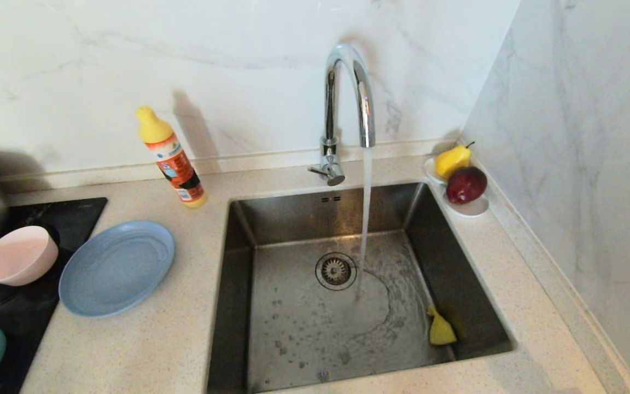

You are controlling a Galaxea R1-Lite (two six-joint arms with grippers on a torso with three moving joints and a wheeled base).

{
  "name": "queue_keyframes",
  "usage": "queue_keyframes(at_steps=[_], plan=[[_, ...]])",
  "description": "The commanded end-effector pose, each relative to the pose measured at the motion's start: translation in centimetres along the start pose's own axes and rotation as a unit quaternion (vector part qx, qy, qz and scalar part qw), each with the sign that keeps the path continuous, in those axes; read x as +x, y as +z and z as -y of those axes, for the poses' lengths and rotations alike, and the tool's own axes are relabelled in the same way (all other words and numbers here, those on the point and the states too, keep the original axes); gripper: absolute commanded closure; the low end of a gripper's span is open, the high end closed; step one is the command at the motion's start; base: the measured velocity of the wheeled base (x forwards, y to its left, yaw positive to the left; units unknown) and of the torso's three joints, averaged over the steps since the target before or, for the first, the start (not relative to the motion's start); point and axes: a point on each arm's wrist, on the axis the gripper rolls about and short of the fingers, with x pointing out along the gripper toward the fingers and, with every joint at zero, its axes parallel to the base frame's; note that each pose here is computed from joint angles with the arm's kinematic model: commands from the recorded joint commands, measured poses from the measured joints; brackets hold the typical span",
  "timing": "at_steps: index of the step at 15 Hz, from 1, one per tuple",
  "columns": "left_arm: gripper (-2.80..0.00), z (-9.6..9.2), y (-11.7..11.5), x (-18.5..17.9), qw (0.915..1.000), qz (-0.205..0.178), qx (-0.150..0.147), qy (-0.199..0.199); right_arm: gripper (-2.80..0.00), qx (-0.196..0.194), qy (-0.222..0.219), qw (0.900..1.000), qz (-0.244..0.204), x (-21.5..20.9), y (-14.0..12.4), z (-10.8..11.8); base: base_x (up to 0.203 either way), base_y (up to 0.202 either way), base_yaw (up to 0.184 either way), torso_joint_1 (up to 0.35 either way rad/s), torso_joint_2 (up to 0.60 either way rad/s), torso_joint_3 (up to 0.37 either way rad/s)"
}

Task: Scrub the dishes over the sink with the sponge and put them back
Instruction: Turn off the faucet

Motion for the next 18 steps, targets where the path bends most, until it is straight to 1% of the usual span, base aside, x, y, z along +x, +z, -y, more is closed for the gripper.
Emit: queue_keyframes(at_steps=[1,2,3,4,5,6,7,8,9,10,12,14,16,18], plan=[[0.0,0.0,0.0,0.1,1.0,0.002,0.003,-0.001,0.0,0.0,0.0,1.0,-0.001,0.0,0.0,0.0,0.0,0.0,0.0,0.0,0.0,0.0],[0.0,0.0,-0.1,0.1,1.0,0.002,0.006,-0.002,0.0,-0.001,0.0,1.0,0.0,0.0,0.0,0.0,0.0,0.0,0.0,0.0,0.0,0.0],[0.0,0.0,0.0,0.1,1.0,0.004,0.001,-0.003,0.0,0.001,0.0,1.0,-0.002,0.0,0.0,0.0,0.0,0.0,0.0,0.0,0.0,0.0],[0.0,-0.1,0.8,-0.2,0.9998,0.02,-0.001,-0.002,0.0,0.001,0.0,1.0,-0.001,0.0,0.0,0.0,0.0,0.0,0.0,0.0,0.0,0.0],[0.0,-0.2,2.6,-0.8,0.9988,0.049,-0.002,-0.006,0.0,0.001,0.0,1.0,-0.001,0.0,0.0,0.0,0.0,0.0,0.0,0.0,0.0,0.0],[0.0,-0.4,4.7,-1.6,0.997,0.074,-0.004,-0.023,0.0,0.001,0.0,1.0,-0.001,0.0,0.0,0.0,0.0,0.0,0.0,0.0,0.0,0.0],[0.0,-0.5,6.6,-2.1,0.9953,0.083,-0.005,-0.05,0.0,0.001,0.0,1.0,-0.001,0.0,0.0,0.0,0.0,0.0,0.0,0.0,0.0,0.0],[0.0,-0.6,8.7,-1.9,0.9936,0.072,-0.013,-0.087,0.0,0.001,0.0,1.0,-0.001,0.0,0.0,0.0,0.0,0.0,0.0,0.0,0.0,0.0],[0.0,-0.7,10.5,-0.8,0.9904,0.042,-0.029,-0.129,0.0,0.001,0.0,1.0,-0.001,0.0,0.0,0.0,0.0,0.0,0.0,0.0,0.0,0.0],[0.0,-0.8,11.9,0.6,0.9851,0.011,-0.045,-0.165,0.0,0.001,0.0,1.0,-0.001,0.0,0.0,0.0,0.0,0.0,0.0,0.0,0.0,0.0],[0.0,-0.9,13.9,5.0,0.9659,-0.06,-0.08,-0.239,0.0,0.001,0.0,1.0,-0.001,0.0,0.0,0.0,0.0,0.0,0.0,0.0,0.0,0.0],[0.0,-0.9,14.7,10.5,0.9423,-0.11,-0.108,-0.297,0.0,0.001,0.0,1.0,-0.001,0.0,0.0,0.0,0.0,0.0,0.0,0.0,0.0,0.0],[0.0,-0.6,14.4,16.2,0.9207,-0.131,-0.127,-0.345,0.0,0.001,0.0,1.0,-0.001,0.0,0.0,0.0,0.0,0.0,0.0,0.0,0.0,0.0],[0.0,0.8,13.7,21.7,0.8947,-0.133,-0.141,-0.403,0.0,0.001,0.0,1.0,-0.001,0.0,0.0,0.0,0.0,0.0,0.0,0.0,0.0,0.0]])
